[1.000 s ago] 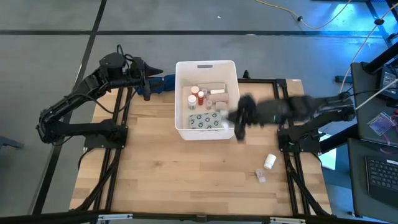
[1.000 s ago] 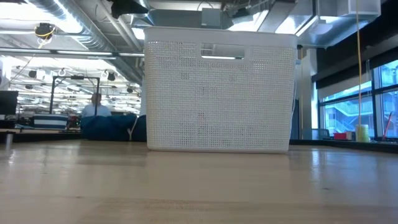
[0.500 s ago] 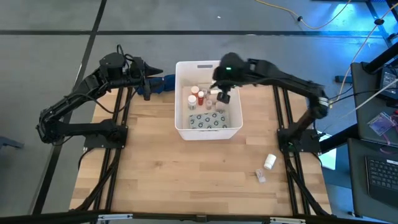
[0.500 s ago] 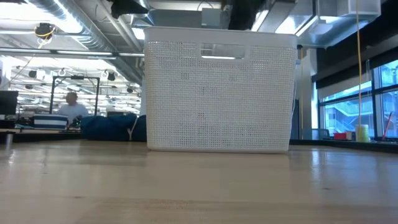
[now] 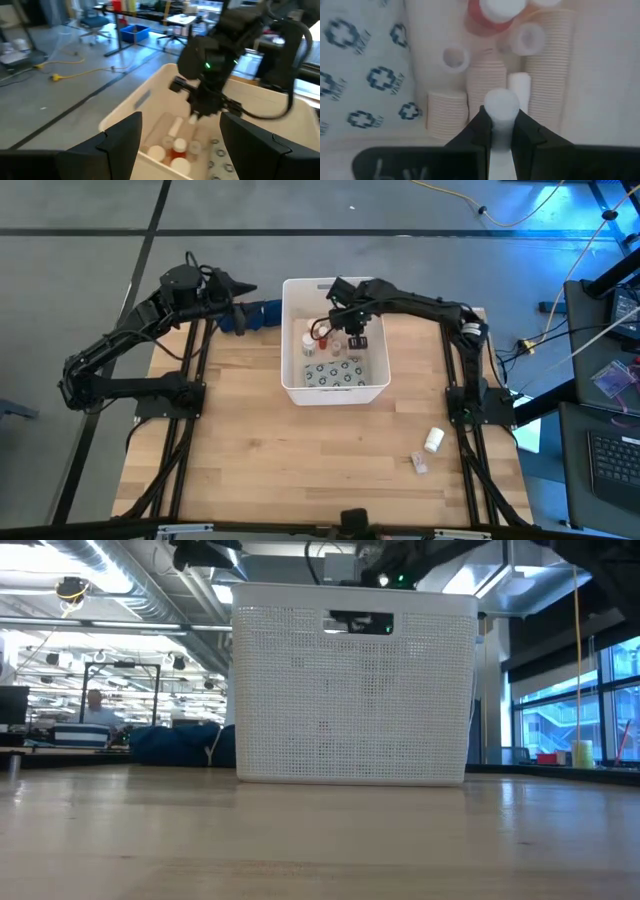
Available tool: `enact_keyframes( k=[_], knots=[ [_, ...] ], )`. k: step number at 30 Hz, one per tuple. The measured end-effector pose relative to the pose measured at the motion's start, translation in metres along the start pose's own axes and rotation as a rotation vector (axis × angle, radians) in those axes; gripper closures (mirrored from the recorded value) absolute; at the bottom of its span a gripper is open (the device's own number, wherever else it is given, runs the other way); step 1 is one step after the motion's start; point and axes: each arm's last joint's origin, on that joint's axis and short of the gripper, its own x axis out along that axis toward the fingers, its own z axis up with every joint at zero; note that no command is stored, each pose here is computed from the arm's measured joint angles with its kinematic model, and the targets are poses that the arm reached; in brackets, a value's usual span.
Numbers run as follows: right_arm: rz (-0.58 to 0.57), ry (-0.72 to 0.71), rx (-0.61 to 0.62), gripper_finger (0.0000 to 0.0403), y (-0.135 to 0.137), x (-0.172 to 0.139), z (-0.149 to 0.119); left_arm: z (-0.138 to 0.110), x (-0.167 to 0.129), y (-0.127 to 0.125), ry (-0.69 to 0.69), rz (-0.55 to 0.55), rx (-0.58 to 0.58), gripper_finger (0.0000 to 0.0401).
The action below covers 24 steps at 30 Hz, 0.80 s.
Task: Pick & place medical supplies in basket/bin
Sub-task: Put the white gauze into the bin
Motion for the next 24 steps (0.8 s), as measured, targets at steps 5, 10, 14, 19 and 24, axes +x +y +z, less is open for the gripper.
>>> enact_keyframes(
  k=[5,10,14,19,24],
  knots=[
    [0.002,0.013,-0.048,0.0357,-0.006,0.018,0.001,0.000,0.000,0.002,-0.003,0.080,0.000,0.0142],
    [0.016,0.037,-0.056,0.0357,-0.007,0.037,0.003,0.000,0.000,0.003,-0.004,0.101,0.000,0.0142],
    [-0.005,0.072,-0.080,0.0357,-0.011,0.057,0.003,0.000,0.000,0.003,-0.004,0.114,0.000,0.0142],
    [-0.075,0.175,-0.085,0.0357,-0.013,0.073,0.000,0.000,0.000,0.003,-0.003,0.113,0.000,0.0142],
    [-0.086,0.179,-0.081,0.0349,-0.013,0.074,0.000,0.000,0.000,0.003,0.000,0.113,0.000,0.0142]
  ],
)
